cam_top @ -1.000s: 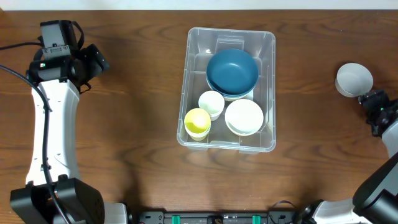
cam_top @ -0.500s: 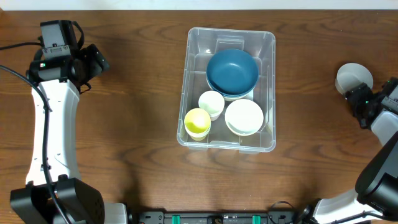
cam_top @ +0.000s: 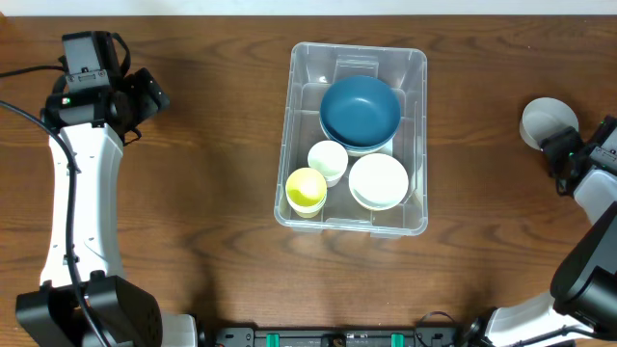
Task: Pack container
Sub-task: 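Move right gripper to the light blue bowl and grasp its rim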
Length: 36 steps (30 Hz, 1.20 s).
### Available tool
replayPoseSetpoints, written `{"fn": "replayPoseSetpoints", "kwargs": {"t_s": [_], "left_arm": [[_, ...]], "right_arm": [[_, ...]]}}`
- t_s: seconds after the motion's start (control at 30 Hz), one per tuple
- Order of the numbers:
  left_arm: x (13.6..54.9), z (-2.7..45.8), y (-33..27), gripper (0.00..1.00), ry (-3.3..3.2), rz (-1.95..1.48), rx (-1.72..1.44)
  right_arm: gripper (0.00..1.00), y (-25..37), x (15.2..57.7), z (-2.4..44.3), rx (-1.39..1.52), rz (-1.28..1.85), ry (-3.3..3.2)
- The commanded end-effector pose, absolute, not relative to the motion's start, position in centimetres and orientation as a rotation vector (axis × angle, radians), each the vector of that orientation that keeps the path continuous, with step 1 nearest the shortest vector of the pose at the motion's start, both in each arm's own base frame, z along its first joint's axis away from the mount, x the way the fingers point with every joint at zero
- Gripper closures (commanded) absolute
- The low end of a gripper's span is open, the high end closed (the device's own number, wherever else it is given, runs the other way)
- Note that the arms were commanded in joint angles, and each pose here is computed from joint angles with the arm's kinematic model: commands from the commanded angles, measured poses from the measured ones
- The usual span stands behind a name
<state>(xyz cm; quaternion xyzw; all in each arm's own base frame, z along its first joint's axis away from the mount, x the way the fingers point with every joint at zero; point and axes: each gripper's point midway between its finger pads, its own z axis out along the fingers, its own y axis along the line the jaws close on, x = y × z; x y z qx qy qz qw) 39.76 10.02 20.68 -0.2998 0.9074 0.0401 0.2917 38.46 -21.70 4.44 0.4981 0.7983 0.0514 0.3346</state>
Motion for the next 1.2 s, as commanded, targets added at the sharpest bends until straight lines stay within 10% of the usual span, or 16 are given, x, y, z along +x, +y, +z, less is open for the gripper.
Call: {"fn": "replayPoseSetpoints", "kwargs": {"t_s": [0.0,0.7,1.03,1.17], "left_arm": [[39.7,21.3,10.4,0.02,2.401,0.122,-0.803],[39.7,21.3,10.4,0.02,2.401,0.122,-0.803],[39.7,21.3,10.4,0.02,2.401,0.122,-0.803],[39.7,21.3,10.4,0.02,2.401,0.122,-0.803]], "right_arm": [[0.39,-22.1,39.0,3.8,1.323,0.116,2.075],[0.94,-22.2,40.3,6.1,1.194,0.080,2.248],[0.99,-16.4,43.3,10.9,0.933,0.124,2.444],[0.78,-16.2,43.3,11.2,0.974,0.099,2.436]]}}
